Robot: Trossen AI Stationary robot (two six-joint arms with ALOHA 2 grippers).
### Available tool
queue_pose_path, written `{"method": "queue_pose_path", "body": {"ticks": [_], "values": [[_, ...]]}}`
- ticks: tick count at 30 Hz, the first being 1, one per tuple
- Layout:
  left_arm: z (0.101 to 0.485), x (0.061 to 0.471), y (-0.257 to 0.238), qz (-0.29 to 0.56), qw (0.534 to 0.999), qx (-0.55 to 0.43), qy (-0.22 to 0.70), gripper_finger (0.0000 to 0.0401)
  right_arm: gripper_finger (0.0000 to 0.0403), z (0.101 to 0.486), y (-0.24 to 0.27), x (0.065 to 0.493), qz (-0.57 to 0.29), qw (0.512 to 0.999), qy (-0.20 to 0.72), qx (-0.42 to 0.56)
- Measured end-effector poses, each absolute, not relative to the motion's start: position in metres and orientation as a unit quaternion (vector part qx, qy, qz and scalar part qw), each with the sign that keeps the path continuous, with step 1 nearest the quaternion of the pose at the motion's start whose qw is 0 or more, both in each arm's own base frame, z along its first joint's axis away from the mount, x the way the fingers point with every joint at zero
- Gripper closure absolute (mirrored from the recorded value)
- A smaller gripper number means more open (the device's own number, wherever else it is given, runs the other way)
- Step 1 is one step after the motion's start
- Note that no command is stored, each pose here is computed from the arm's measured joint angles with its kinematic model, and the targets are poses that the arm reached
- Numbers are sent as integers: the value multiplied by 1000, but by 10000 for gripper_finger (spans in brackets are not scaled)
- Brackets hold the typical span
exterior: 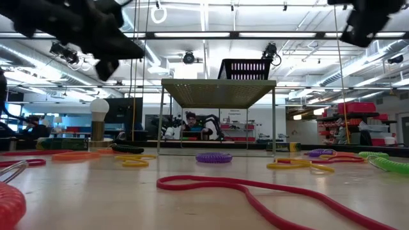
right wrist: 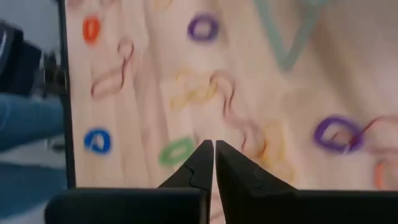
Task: Pick & Place Office Desk Supplies
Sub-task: Put the black bin on the shelf
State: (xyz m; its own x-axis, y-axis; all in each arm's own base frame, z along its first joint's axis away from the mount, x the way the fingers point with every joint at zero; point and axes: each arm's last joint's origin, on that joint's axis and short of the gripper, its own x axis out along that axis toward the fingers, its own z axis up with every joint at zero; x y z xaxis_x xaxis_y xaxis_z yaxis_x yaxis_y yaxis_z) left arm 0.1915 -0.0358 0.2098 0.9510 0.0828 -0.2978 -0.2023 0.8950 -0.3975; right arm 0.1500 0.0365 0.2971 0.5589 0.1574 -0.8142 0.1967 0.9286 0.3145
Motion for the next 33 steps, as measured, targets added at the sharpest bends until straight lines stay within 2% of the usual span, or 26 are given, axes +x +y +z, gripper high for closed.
{"method": "queue_pose_path", "body": {"ticks": [3,7,14,18,22,27,33], "values": [[208,187,-55,112,957,-240,121,395,367,278,47,146,12,844,506,179],[204,181,-71,162,942,-278,95,396,336,256,67,143,79,813,547,185],[196,181,-83,156,943,-271,111,396,267,223,111,150,167,785,581,139],[193,183,-83,158,947,-251,120,396,249,203,136,159,202,756,610,123],[191,184,-82,156,949,-244,126,396,248,184,153,164,224,728,637,115],[191,184,-82,154,949,-242,127,392,251,166,162,172,221,717,652,108],[191,184,-83,150,947,-253,128,392,301,152,170,180,228,711,656,114]]}}
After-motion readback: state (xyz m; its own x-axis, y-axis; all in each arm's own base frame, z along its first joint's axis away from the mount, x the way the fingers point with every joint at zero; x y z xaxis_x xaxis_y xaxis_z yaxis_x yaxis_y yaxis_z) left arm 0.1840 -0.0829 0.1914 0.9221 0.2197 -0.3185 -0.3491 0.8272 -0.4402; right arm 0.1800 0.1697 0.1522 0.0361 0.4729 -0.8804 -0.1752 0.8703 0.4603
